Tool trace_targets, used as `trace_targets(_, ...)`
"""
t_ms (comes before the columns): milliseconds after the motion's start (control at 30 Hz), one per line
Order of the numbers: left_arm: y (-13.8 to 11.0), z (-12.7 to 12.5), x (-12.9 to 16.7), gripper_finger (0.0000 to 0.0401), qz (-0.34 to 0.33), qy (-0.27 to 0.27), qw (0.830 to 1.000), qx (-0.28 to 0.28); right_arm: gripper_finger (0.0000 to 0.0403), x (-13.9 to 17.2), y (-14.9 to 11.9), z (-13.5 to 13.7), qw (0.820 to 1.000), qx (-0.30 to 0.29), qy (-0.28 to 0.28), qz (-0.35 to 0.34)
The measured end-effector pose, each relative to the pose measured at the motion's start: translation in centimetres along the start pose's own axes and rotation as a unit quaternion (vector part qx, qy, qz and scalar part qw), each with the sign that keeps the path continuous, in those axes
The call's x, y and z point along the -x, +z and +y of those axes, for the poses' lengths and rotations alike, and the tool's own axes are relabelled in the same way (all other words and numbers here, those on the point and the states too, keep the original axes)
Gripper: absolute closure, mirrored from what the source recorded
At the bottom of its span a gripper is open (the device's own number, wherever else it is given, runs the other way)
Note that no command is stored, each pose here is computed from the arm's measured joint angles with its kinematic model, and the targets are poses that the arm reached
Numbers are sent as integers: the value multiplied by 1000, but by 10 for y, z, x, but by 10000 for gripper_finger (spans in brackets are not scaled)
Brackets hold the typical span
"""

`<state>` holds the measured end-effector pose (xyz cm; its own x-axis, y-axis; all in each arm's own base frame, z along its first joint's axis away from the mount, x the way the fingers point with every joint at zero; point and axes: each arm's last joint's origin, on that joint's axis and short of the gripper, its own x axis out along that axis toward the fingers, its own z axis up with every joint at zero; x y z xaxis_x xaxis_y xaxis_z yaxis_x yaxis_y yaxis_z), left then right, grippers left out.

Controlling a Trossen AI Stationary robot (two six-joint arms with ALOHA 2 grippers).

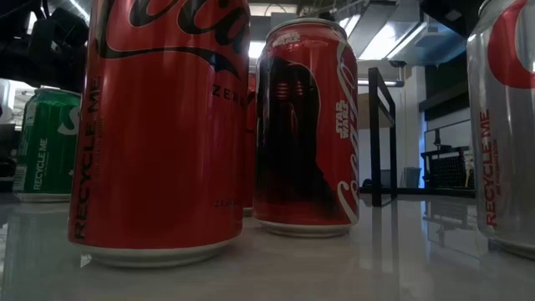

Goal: Place canned beverage on shelf
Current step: Put the right red-silver soda can on the shelf

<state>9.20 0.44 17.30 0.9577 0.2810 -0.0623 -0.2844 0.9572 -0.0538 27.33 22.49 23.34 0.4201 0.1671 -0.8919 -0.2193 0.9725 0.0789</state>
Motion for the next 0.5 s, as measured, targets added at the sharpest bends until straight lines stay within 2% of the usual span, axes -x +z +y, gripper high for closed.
trace_targets(167,0,0,0,401,0,0,1000,0,100,10,8,2,1000,-1,-7,-11)
trace_targets(333,0,0,0,401,0,0,1000,0,113,31,19,0,1000,-2,-20,5)
trace_targets(500,0,0,0,401,0,0,1000,0,114,65,42,-7,1000,-20,-17,-7)
